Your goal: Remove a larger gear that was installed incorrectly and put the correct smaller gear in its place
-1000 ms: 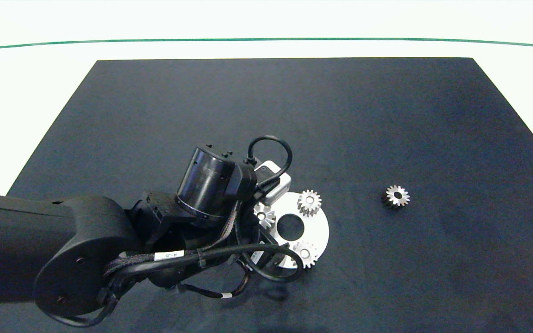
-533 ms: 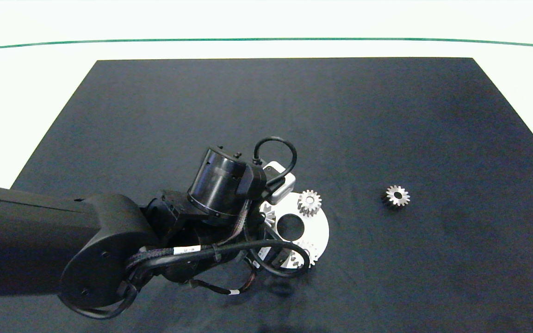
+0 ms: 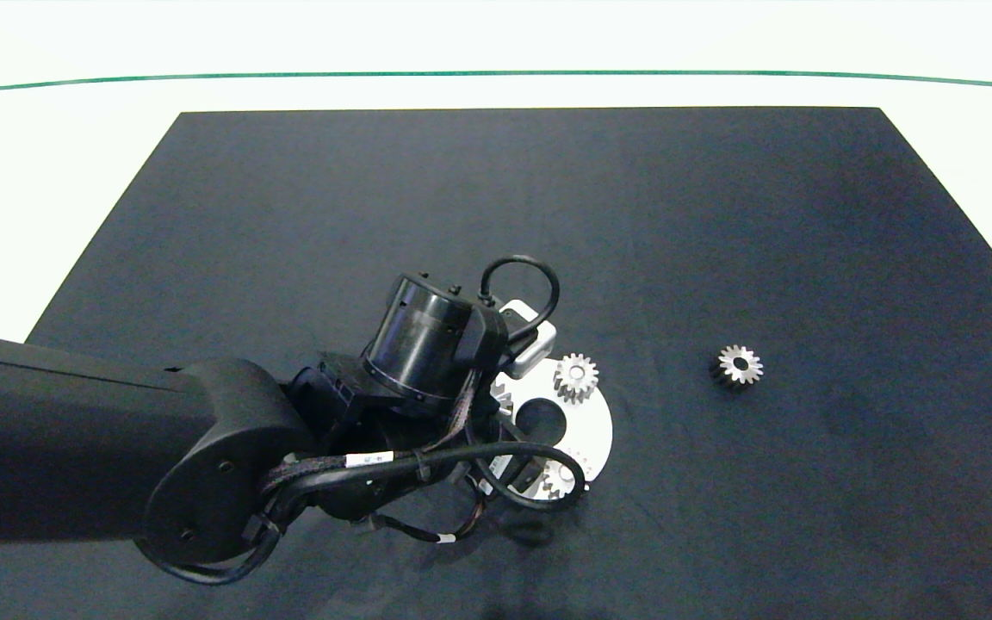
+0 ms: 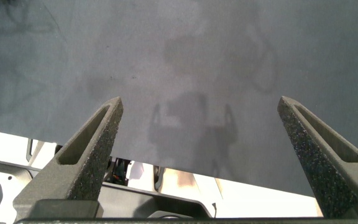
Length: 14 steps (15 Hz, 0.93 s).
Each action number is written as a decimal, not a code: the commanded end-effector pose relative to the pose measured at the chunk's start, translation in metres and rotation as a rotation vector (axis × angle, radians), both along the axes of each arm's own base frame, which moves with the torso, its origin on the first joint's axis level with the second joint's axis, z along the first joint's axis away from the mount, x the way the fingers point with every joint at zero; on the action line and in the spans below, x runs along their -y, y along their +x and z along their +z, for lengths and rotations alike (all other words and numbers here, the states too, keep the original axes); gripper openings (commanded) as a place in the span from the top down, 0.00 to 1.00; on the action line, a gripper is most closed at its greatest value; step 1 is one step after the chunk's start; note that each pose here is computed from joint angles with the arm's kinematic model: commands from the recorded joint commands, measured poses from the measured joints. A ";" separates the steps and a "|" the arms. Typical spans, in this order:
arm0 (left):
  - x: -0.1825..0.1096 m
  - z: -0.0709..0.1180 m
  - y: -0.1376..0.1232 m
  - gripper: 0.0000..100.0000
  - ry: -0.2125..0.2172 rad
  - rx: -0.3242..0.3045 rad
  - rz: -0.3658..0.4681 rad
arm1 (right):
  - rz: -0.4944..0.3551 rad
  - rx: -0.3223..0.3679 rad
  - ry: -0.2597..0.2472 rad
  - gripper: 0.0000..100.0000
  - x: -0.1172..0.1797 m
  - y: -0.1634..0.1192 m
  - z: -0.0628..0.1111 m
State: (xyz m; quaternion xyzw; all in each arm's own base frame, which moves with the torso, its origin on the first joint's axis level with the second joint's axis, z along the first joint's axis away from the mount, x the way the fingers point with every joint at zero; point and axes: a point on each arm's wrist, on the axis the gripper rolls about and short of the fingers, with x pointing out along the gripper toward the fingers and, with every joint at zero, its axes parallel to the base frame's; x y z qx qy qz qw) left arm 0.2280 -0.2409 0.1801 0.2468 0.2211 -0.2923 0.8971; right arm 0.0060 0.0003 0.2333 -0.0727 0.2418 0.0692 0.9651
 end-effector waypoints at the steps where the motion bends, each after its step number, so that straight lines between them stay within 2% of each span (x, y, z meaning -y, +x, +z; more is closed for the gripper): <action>1: 0.001 -0.003 0.002 0.10 0.005 0.001 0.004 | 0.000 -0.001 -0.001 0.00 0.000 0.000 0.000; 14: 0.002 -0.005 0.003 0.35 0.007 -0.001 0.004 | 0.000 0.002 -0.001 0.00 0.000 0.000 0.000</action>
